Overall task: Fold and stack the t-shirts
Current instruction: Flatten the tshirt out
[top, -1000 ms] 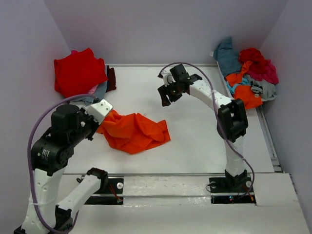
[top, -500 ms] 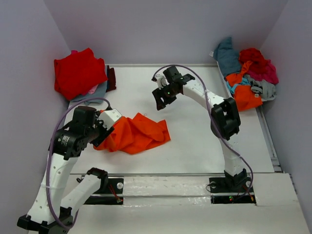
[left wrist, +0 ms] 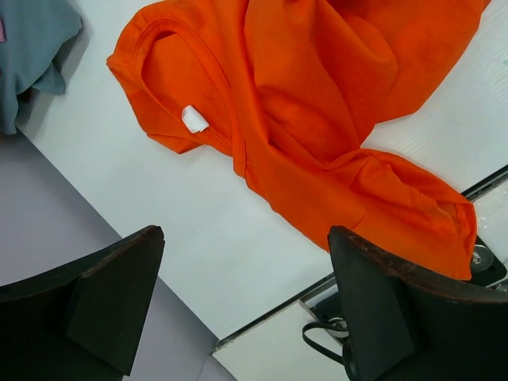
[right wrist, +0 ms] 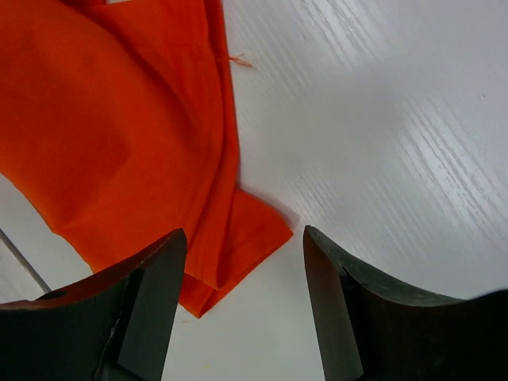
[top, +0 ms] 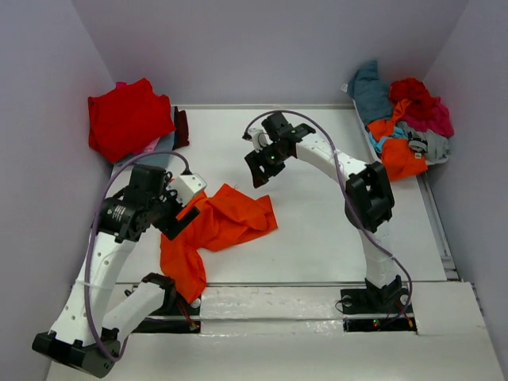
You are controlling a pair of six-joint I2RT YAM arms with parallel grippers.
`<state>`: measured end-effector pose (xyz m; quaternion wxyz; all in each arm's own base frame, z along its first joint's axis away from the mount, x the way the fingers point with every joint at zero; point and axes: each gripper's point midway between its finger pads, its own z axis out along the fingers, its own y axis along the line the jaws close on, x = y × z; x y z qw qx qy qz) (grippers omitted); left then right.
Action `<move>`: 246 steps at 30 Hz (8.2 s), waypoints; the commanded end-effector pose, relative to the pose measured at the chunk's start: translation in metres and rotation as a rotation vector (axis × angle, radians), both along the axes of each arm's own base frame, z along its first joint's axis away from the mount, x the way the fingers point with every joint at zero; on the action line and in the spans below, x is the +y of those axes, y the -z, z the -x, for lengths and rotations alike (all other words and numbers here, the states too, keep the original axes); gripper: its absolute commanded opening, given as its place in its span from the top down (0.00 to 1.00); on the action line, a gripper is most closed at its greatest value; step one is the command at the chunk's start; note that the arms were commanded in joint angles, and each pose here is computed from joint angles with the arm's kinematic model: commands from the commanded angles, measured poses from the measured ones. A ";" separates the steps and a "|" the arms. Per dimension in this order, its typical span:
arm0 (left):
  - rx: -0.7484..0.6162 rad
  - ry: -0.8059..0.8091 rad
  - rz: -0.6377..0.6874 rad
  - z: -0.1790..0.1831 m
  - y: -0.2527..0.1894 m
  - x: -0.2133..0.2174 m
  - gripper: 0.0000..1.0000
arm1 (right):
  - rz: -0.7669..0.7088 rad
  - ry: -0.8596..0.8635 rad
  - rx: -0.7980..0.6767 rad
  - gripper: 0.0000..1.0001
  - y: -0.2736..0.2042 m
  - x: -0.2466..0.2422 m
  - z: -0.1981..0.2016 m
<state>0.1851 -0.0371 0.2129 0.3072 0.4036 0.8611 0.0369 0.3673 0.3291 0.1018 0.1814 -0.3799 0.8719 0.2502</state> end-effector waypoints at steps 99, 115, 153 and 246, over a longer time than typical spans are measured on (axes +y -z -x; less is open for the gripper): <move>0.193 0.106 0.284 -0.089 0.086 -0.100 0.10 | 0.135 0.492 -0.102 0.93 -0.031 -0.176 -0.055; 0.170 0.039 0.387 -0.137 0.112 -0.142 0.11 | 0.205 0.517 -0.114 0.93 -0.019 -0.188 -0.056; 0.483 0.410 0.304 -0.055 0.151 -0.170 0.46 | 0.247 0.511 -0.156 0.93 -0.024 -0.199 -0.054; -0.081 -0.007 0.232 -0.129 0.008 -0.104 0.94 | 0.276 0.561 -0.397 0.93 -0.123 -0.240 -0.025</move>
